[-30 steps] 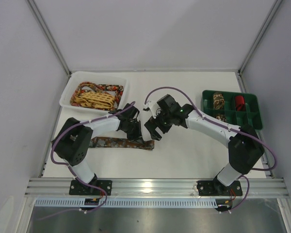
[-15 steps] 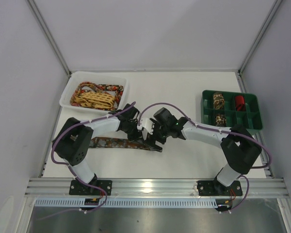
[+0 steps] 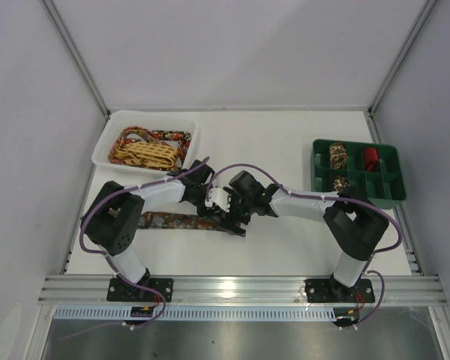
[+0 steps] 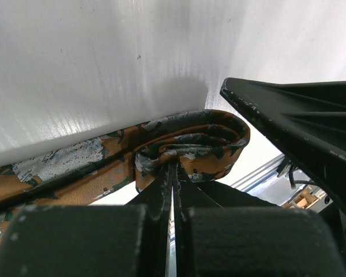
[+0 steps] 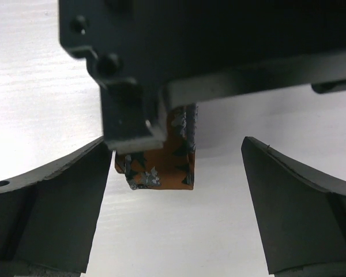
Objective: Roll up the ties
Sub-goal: Roll the tie
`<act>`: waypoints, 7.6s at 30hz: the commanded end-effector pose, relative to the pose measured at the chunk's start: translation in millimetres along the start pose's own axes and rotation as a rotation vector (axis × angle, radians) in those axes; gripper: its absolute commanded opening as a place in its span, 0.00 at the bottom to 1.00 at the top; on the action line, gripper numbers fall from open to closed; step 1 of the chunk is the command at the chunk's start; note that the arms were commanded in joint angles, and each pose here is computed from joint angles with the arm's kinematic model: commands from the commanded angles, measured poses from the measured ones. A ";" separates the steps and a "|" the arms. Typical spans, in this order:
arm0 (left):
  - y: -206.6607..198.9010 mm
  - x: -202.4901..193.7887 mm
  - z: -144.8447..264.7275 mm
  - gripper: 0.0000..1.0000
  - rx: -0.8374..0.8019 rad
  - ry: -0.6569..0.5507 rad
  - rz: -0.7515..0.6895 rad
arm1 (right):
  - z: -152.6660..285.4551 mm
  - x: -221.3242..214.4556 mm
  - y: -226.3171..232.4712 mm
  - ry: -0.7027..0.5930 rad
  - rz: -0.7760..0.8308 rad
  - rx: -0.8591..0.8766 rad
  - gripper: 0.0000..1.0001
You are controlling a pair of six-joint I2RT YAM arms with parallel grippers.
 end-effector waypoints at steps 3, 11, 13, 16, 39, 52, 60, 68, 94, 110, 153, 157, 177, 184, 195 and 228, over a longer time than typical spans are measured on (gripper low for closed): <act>0.2 5.6 2.0 0.01 -0.027 -0.007 -0.028 | -7.5 13.5 -6.2 -0.028 0.053 -0.067 0.98; -2.8 6.7 3.6 0.00 -0.037 0.000 -0.038 | -14.1 2.2 0.0 0.031 0.061 -0.083 0.94; -3.7 7.6 4.9 0.01 -0.040 -0.004 -0.041 | -14.1 -5.8 1.4 0.050 0.051 -0.095 0.93; -4.5 6.9 5.1 0.00 -0.050 -0.002 -0.041 | -13.3 -12.8 3.4 0.064 0.052 -0.111 0.92; -15.7 15.9 14.8 0.01 -0.080 -0.023 -0.050 | -14.3 -16.1 4.1 0.095 0.024 -0.108 0.29; -22.0 24.0 18.3 0.01 -0.090 -0.038 -0.053 | -7.7 -16.9 -8.6 0.083 0.017 -0.122 0.72; -16.7 21.6 13.8 0.01 -0.072 -0.027 -0.050 | 9.5 -7.7 -7.5 0.036 -0.048 -0.194 0.75; -13.1 20.6 10.2 0.01 -0.066 -0.014 -0.045 | 76.1 10.7 -15.2 -0.106 -0.356 -0.428 0.93; -3.6 27.0 4.7 0.01 0.028 0.010 -0.046 | 23.2 -12.0 -0.6 -0.230 -1.533 -0.027 0.68; -3.5 26.5 3.9 0.00 0.026 0.020 -0.047 | -8.8 -26.6 -9.5 -0.156 -1.448 0.007 0.64; -39.6 6.8 -23.2 0.01 -0.018 0.079 -0.076 | 45.2 -8.2 9.7 0.191 -1.473 -0.080 0.28; -38.7 2.4 -25.4 0.01 -0.013 0.079 -0.077 | 49.2 -1.4 7.3 0.193 -1.456 -0.103 0.28; -6.5 -16.6 -19.0 0.00 0.127 0.037 -0.087 | 15.3 44.3 22.8 0.262 -1.348 -0.060 0.36; 2.0 -9.6 -0.6 0.01 0.165 -0.056 -0.088 | 4.9 44.2 34.1 0.320 -1.328 -0.094 0.34; 25.6 -11.9 29.0 0.00 0.207 -0.120 -0.062 | 0.5 49.9 36.1 0.349 -1.293 -0.117 0.34; 51.0 -17.4 20.6 0.01 0.215 -0.108 -0.032 | -43.4 74.4 58.7 0.186 -1.317 0.146 0.54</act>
Point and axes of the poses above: each gripper's point midway between its finger pads, its own z axis back along the fingers, its own y axis along the line the jaws close on, x = y × z, the point moved 7 cm from there along z, back along the fingers, and after that the axes turned 2 degrees about z, right-handed, at the moved point
